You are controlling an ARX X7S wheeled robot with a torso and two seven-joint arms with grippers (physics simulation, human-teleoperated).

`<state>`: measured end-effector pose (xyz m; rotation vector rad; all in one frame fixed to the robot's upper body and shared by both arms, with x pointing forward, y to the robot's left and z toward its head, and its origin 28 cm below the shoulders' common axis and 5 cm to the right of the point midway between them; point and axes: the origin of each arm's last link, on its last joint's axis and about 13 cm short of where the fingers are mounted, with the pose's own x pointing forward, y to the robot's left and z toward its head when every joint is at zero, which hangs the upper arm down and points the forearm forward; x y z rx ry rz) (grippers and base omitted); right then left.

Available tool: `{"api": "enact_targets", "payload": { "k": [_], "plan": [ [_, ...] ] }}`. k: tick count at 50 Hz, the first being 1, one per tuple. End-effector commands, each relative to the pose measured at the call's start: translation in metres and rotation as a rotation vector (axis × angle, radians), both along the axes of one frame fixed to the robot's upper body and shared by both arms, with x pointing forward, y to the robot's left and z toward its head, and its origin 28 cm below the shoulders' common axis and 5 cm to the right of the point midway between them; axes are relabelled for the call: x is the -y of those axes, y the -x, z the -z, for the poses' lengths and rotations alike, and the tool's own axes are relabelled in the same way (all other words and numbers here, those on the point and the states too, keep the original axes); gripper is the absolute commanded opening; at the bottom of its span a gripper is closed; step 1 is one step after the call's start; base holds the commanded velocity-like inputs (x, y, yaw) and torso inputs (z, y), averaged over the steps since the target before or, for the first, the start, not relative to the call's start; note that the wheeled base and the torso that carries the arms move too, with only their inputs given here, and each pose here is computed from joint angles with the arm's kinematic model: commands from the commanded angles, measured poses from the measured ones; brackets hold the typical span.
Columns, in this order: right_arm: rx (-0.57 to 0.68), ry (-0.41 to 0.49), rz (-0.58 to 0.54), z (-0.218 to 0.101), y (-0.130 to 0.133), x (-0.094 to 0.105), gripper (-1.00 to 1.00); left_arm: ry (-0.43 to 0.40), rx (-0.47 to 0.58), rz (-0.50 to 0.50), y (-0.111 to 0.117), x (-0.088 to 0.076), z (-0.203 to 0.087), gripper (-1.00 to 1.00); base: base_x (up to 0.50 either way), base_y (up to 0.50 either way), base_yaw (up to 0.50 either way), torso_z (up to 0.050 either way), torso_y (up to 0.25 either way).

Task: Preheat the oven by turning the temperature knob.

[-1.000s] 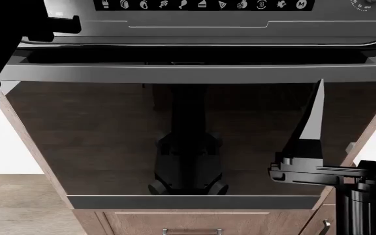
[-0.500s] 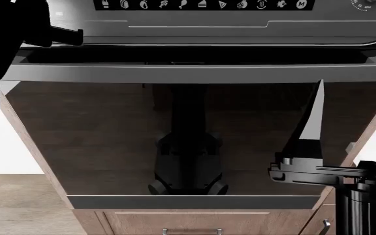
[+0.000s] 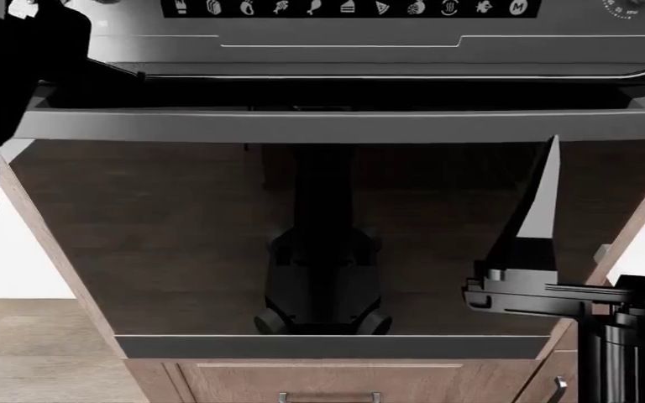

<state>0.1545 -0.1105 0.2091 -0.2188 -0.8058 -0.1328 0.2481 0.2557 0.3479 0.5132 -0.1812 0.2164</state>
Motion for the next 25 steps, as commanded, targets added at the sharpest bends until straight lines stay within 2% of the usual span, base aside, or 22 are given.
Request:
{"api": "enact_targets", "payload": {
  "k": [1,25],
  "plan": [
    [0.002,-0.002,0.000,0.0000,0.0000,0.0001,1.00,-0.073,0.032,0.035,0.0025,0.0069,-0.0007,-1.00,0.00,0.00,0.00,0.000,0.000],
    [0.005,-0.004,0.000,0.0002,0.0006,0.0003,1.00,-0.218,0.019,0.030,0.0020,0.0086,0.0074,-1.00,0.00,0.00,0.00,0.000,0.002]
  ]
}}
